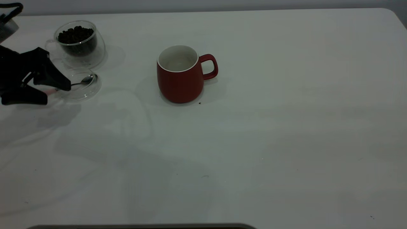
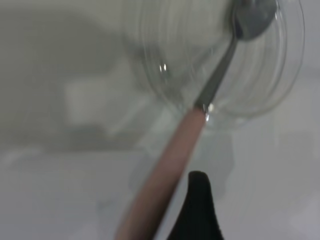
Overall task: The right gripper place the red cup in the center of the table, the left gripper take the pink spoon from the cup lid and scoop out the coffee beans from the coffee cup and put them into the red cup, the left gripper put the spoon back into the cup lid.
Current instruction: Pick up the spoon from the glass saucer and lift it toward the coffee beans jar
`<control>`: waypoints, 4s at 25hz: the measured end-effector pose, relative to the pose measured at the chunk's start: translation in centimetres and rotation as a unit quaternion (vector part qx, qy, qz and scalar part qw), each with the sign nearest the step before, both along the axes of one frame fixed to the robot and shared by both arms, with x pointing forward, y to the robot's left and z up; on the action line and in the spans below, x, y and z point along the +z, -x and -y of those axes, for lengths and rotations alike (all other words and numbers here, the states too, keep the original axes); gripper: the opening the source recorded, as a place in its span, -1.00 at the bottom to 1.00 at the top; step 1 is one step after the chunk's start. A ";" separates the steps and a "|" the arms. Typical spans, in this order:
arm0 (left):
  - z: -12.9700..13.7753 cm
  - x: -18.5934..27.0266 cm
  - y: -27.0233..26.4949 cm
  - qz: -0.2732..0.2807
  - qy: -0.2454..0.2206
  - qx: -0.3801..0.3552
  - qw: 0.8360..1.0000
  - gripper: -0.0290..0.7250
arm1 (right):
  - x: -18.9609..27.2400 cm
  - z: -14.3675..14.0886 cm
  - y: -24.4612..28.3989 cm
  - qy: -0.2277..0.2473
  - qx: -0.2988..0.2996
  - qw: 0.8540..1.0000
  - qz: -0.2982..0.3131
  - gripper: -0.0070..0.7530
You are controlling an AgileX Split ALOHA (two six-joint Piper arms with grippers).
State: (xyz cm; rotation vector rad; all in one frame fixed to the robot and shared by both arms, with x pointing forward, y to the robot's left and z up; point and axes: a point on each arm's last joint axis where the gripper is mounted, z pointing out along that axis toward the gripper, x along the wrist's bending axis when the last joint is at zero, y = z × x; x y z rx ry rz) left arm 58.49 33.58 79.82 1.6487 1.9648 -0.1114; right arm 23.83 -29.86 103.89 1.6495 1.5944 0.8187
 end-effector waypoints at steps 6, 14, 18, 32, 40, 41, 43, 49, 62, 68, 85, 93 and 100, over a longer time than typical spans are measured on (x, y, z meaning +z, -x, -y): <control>-0.7 0.7 -2.0 0.037 -0.027 -0.009 0.999 0.90 | 0.0 0.0 0.0 0.000 0.000 1.000 0.000 0.57; -0.6 1.7 -3.3 0.062 -0.009 -0.018 0.998 0.88 | 0.0 0.0 0.0 0.000 0.000 1.000 0.000 0.57; 0.5 2.0 -2.9 0.038 0.049 -0.029 0.998 0.87 | 0.0 0.0 0.0 0.000 0.000 1.000 0.000 0.57; -0.6 0.6 -1.8 -0.040 -0.068 -0.056 0.995 0.86 | 0.0 0.0 0.0 0.000 0.000 1.000 0.000 0.57; -1.5 0.5 -2.4 0.007 -0.139 -0.090 0.986 0.85 | 0.0 0.0 0.0 0.000 0.000 1.000 0.000 0.57; -1.4 0.5 -2.4 0.006 -0.134 -0.094 0.986 0.85 | 0.0 0.0 0.0 0.000 0.000 1.000 0.000 0.57; -0.8 0.6 -2.1 -0.005 -0.105 -0.106 0.989 0.85 | 0.0 0.0 0.0 0.000 0.000 1.000 0.000 0.57; 0.2 3.3 -1.6 -0.008 -0.014 -0.126 0.992 0.85 | 0.0 0.0 0.0 0.000 0.000 1.000 0.000 0.57; -8.9 6.2 0.5 -0.034 0.088 -0.020 0.995 0.84 | 0.0 0.0 0.0 0.000 0.000 1.000 0.000 0.57; -11.2 4.8 -0.2 -0.042 0.094 -0.027 0.994 0.84 | 0.0 0.0 0.0 0.000 0.000 1.000 0.000 0.57; -13.2 -1.4 -4.1 -0.061 0.141 -0.076 0.985 0.84 | 0.0 0.0 0.0 0.000 0.000 1.000 0.000 0.57; -12.2 -2.8 -5.0 -0.046 0.171 -0.083 0.981 0.84 | 0.0 0.0 0.0 0.000 0.000 1.000 0.000 0.57; -11.0 -2.5 -5.9 -0.021 0.185 -0.085 0.979 0.82 | 0.0 0.0 0.0 0.000 0.000 1.000 0.000 0.57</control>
